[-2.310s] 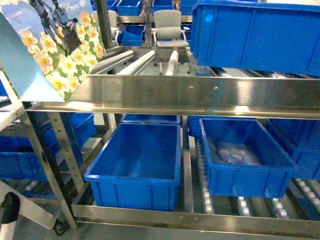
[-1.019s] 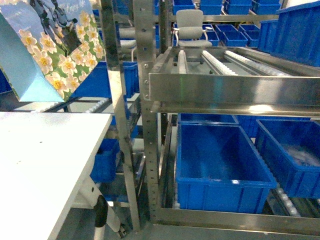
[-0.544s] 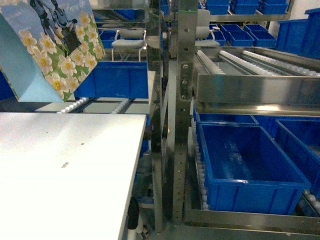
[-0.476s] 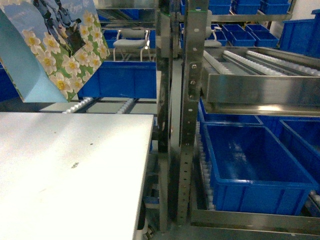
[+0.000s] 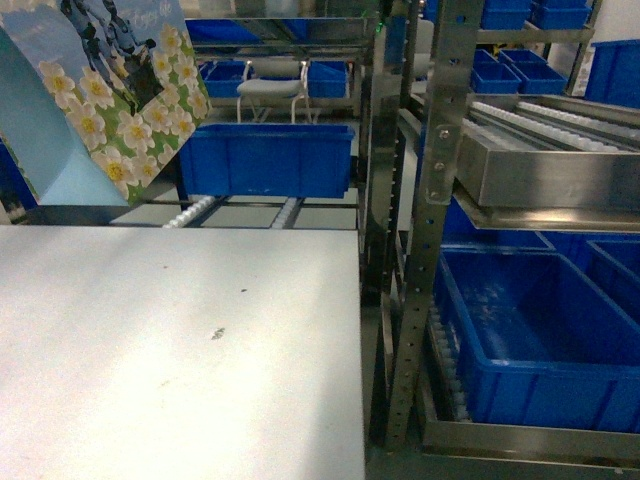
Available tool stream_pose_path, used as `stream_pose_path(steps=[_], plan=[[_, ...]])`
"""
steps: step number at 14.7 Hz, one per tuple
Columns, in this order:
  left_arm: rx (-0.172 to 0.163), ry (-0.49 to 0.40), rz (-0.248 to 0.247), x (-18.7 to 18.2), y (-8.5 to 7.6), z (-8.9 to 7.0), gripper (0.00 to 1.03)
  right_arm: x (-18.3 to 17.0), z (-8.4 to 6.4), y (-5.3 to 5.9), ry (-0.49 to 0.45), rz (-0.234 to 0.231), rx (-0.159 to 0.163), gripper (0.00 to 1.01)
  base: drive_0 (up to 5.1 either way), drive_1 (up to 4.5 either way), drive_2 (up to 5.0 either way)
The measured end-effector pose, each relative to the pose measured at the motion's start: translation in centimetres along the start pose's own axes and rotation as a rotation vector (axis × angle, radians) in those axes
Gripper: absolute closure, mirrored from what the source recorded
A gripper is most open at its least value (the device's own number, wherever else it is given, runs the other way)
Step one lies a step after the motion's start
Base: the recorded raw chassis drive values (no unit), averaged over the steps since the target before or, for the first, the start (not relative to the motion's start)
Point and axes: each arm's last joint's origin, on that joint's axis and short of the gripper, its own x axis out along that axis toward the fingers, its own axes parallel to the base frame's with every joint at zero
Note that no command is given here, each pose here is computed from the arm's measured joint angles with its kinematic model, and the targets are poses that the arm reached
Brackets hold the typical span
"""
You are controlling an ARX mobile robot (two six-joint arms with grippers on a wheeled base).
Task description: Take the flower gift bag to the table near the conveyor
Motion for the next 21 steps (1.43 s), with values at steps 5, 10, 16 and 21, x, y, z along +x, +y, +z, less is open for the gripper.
stream_pose_path(steps=[5,10,16,21], plan=[[0.0,0.001,0.0,0.0,0.0,-0.01,1.01,0.0,0.03,0.0,-0.003,0.0,-0.001,0.98,-4.9,2.47,2.5],[0.0,-0.001,0.0,0.0,0.0,0.01,1.01,-0.01,0.03,0.0,-0.003,0.0,-0.001,0.98,-4.9,2.51,2.5],[0.0,-0.001,0.0,0.0,0.0,0.01,1.01,0.0,0.02,0.0,-0.002,0.0,0.0,0.98,-4.9,2.52,2.5],[0.0,-0.001,0.0,0.0,0.0,0.01,1.01,-0.01,0.05,0.0,-0.005,0.0,-0.002,0.98,-4.9,2.48,2.5]])
